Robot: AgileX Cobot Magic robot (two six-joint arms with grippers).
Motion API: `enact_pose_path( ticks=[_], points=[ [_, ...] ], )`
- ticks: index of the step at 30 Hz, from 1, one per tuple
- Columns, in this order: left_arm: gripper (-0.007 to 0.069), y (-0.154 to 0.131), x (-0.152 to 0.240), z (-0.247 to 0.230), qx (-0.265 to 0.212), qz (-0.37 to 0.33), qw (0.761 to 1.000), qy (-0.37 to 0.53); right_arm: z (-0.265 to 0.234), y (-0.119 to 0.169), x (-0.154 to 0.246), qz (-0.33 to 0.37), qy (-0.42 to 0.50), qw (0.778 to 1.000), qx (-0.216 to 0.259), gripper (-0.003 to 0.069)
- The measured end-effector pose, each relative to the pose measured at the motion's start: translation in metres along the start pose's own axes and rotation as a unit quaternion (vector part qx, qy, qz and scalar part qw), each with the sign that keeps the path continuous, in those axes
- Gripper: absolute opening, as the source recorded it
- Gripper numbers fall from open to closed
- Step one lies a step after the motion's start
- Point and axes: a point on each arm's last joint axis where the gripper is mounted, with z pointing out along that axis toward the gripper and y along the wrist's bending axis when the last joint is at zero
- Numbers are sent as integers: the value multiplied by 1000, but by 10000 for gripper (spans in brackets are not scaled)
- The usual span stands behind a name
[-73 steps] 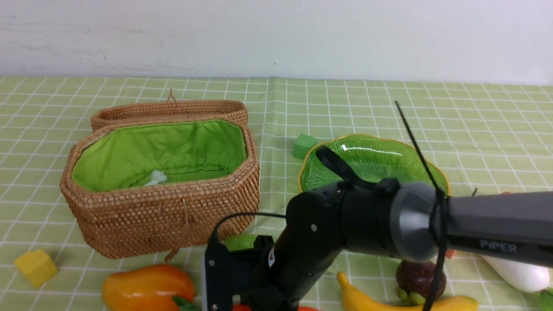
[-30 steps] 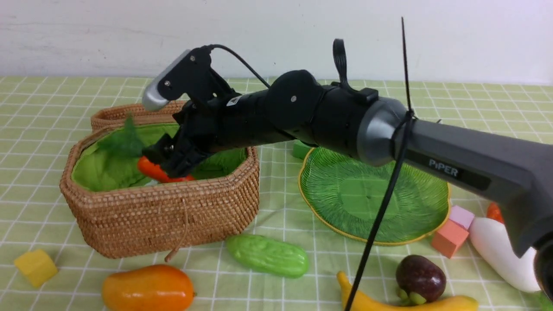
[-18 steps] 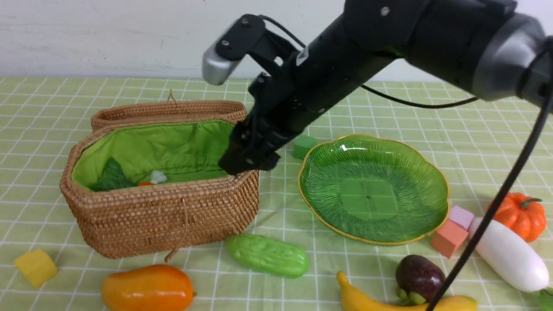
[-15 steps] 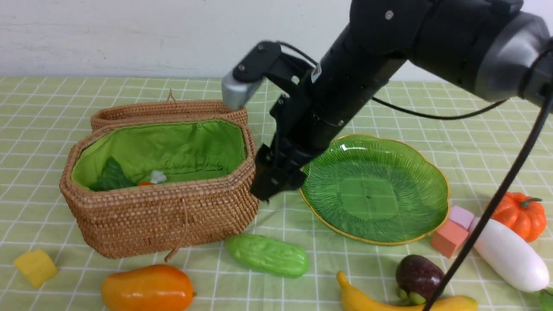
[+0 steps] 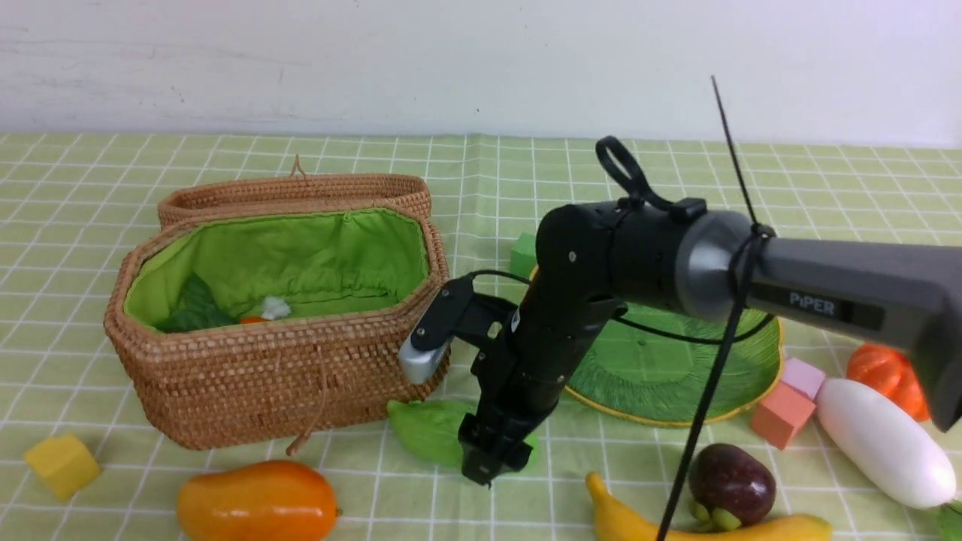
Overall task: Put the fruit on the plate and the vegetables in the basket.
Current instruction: Take a chayote with your right arm and place it on the basket on the left.
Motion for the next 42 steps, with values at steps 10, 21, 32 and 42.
enact_pose_path(
  ticks=[10, 21, 32, 42],
  points=[
    [239, 0, 0, 0, 1, -1, 1000, -1, -46, 13, -8, -81, 21, 996, -41, 464],
    [239, 0, 0, 0, 1, -1, 1000, -1, -160, 32, -72, -161, -251, 954, 32, 464],
    [239, 0, 0, 0, 1, -1, 1000, -1, -70, -12, -103, -21, -353, 929, 105, 464],
    [263, 7, -4, 0, -36, -39, 998, -21, -88, -7, -104, -6, -364, 926, 101, 656]
  ],
)
